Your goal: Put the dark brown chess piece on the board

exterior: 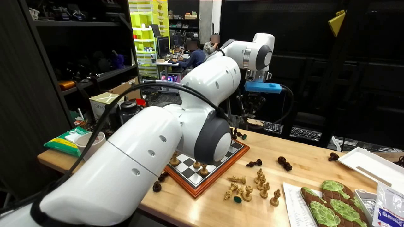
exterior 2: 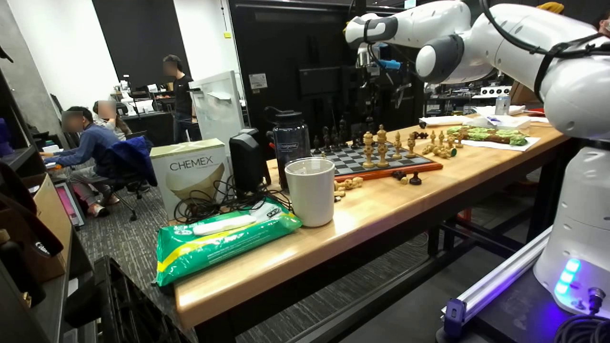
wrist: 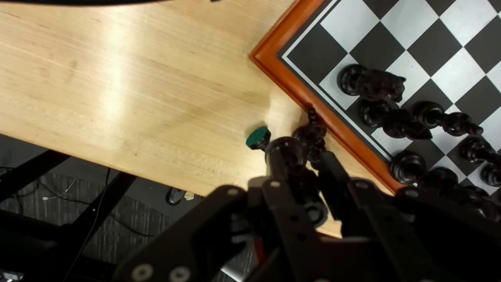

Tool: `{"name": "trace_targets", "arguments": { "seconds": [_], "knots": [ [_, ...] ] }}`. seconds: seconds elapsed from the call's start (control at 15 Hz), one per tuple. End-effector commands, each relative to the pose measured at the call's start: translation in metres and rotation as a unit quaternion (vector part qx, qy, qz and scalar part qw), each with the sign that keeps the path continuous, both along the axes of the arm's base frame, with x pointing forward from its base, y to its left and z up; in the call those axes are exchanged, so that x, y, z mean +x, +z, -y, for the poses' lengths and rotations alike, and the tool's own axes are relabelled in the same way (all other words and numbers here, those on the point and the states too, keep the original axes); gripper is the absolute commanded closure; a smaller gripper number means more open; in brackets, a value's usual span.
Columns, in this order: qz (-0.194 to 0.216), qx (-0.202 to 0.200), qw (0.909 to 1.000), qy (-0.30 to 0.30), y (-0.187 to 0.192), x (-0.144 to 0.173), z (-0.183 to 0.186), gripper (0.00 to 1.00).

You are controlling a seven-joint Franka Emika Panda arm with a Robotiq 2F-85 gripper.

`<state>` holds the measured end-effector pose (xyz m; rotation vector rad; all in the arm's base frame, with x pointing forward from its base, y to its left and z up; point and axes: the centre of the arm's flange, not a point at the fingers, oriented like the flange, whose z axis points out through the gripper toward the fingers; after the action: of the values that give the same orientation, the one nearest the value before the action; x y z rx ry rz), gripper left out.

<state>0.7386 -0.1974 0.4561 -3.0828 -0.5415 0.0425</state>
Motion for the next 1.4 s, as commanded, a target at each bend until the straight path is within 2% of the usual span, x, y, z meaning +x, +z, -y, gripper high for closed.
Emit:
{"name": "trace_targets", "arguments": {
  "seconds": [0.0,0.07,0.27,0.67,0.93,1.33],
  "knots": [
    [0.0,0.0,1.0,0.0,0.0,0.0,0.0,0.73],
    [0.0,0.0,1.0,0.0,0.0,0.0,0.0,0.93],
    [0.018,0.007,0.9998,-0.009,-0.005,-0.022,0.005,0.93],
    [0.012,0.008,0.9991,-0.039,0.001,-0.054,0.016,0.93],
    [-0.007,0.016,0.9975,-0.068,-0.009,-0.067,0.021,0.93],
    [-0.074,0.059,0.9891,-0.113,-0.031,-0.089,0.025,0.93]
  ]
}}
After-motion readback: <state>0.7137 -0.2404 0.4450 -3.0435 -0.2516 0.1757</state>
